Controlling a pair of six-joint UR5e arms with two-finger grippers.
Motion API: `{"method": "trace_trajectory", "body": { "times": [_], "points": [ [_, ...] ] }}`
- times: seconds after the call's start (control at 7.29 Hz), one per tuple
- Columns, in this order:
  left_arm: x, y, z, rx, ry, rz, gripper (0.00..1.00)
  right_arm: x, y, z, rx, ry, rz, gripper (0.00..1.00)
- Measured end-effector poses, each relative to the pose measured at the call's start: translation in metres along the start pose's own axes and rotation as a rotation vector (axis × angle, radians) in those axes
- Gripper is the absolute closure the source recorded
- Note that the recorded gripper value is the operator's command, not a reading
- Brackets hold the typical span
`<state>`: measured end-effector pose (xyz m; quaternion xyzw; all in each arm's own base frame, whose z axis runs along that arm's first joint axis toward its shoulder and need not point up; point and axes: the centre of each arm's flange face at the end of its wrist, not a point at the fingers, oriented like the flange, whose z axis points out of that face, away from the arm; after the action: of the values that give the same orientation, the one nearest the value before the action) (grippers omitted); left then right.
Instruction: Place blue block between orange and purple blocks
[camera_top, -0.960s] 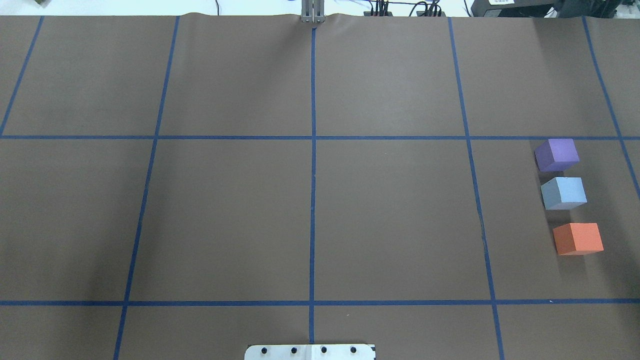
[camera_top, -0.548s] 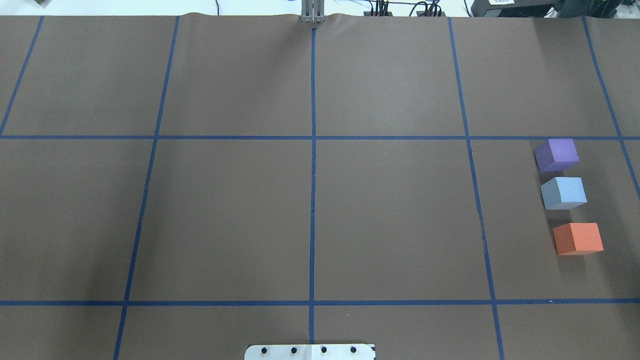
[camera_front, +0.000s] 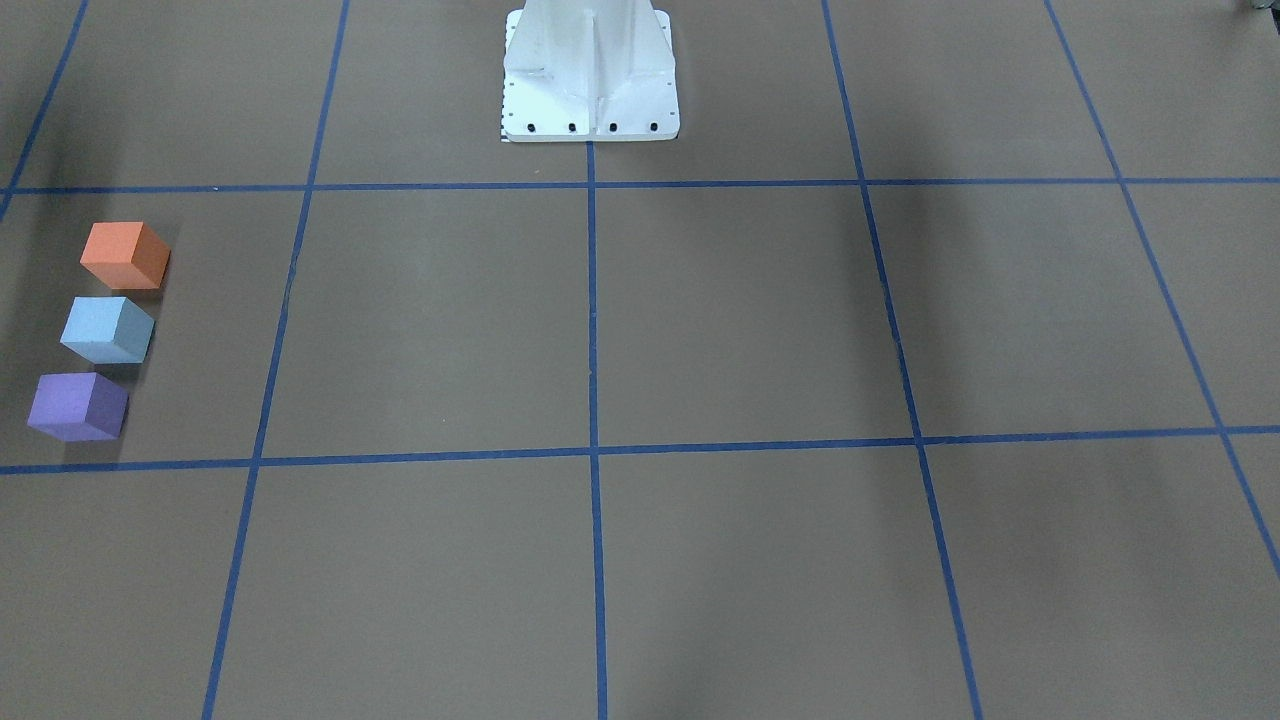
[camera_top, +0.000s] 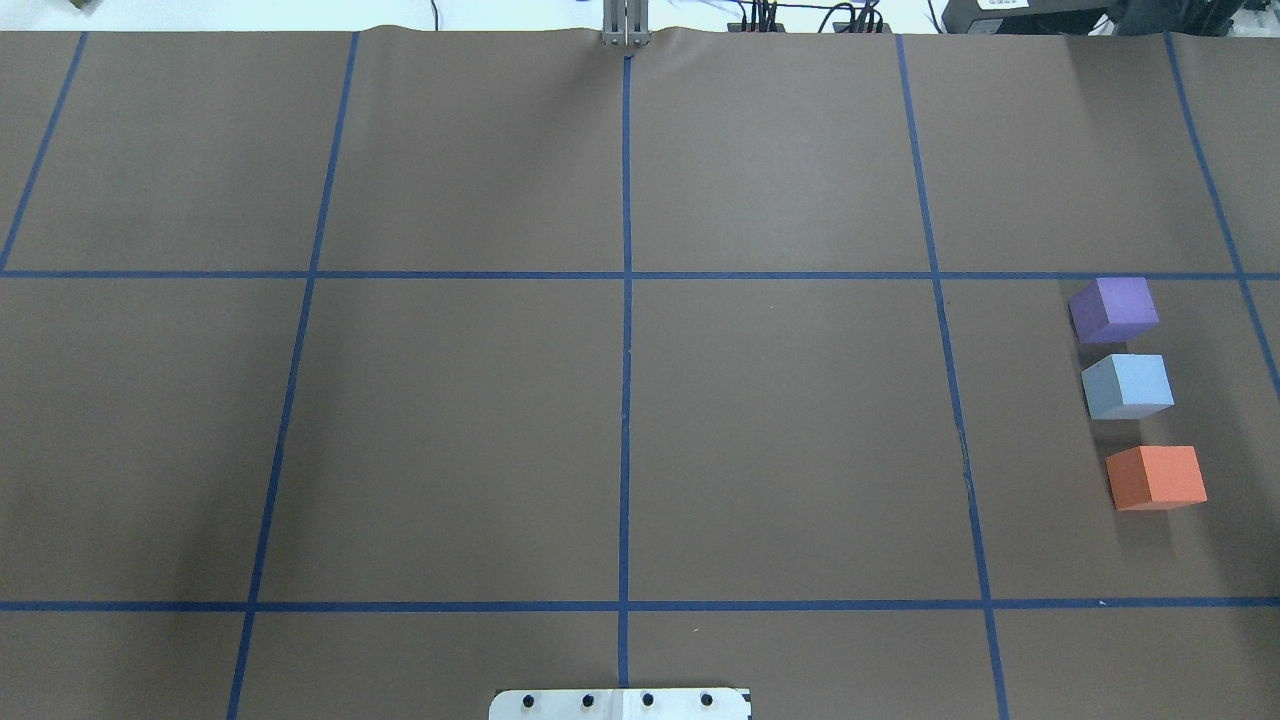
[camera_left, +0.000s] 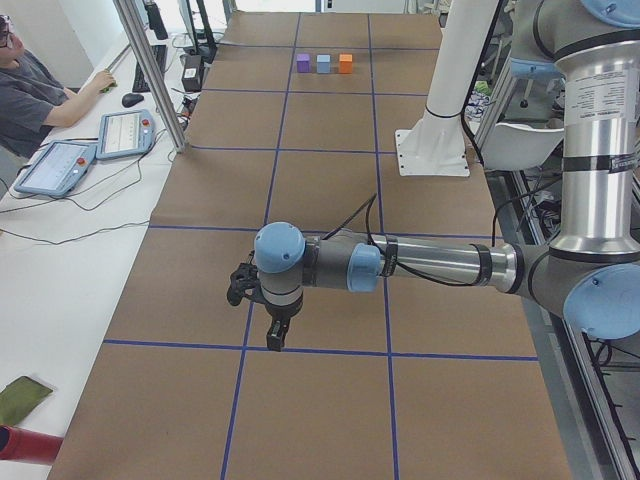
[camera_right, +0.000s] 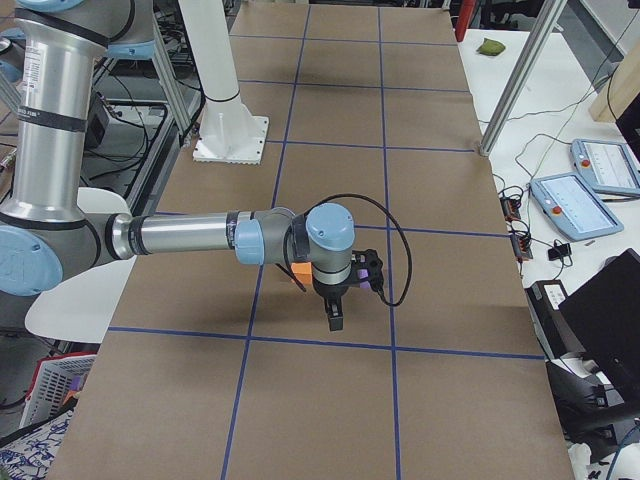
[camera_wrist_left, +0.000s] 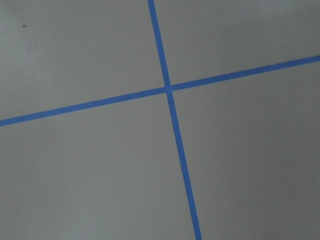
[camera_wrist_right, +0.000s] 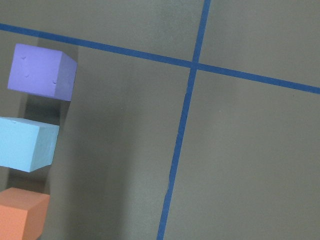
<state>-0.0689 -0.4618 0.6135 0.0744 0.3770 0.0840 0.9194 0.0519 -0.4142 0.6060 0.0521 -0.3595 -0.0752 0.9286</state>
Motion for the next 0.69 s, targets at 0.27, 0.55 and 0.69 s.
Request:
{"method": "trace_trajectory", "body": {
  "times": [0.27,0.55,0.69],
  "points": [
    [0.0091,-0.0052,-0.008,0.019,0.012,0.017,0.0,0.0,0.0,0.0,0.0,0.0,0.005,0.0],
    [0.0132,-0.0049,-0.0093,0.027,0.038,0.026,0.0,0.0004,0.0001,0.0004,-0.001,0.0,0.008,0.0],
    [0.0115,-0.0033,-0.0073,0.024,0.04,0.021,0.0,0.0005,0.0002,0.0005,-0.001,0.0,0.008,0.0]
  ]
}}
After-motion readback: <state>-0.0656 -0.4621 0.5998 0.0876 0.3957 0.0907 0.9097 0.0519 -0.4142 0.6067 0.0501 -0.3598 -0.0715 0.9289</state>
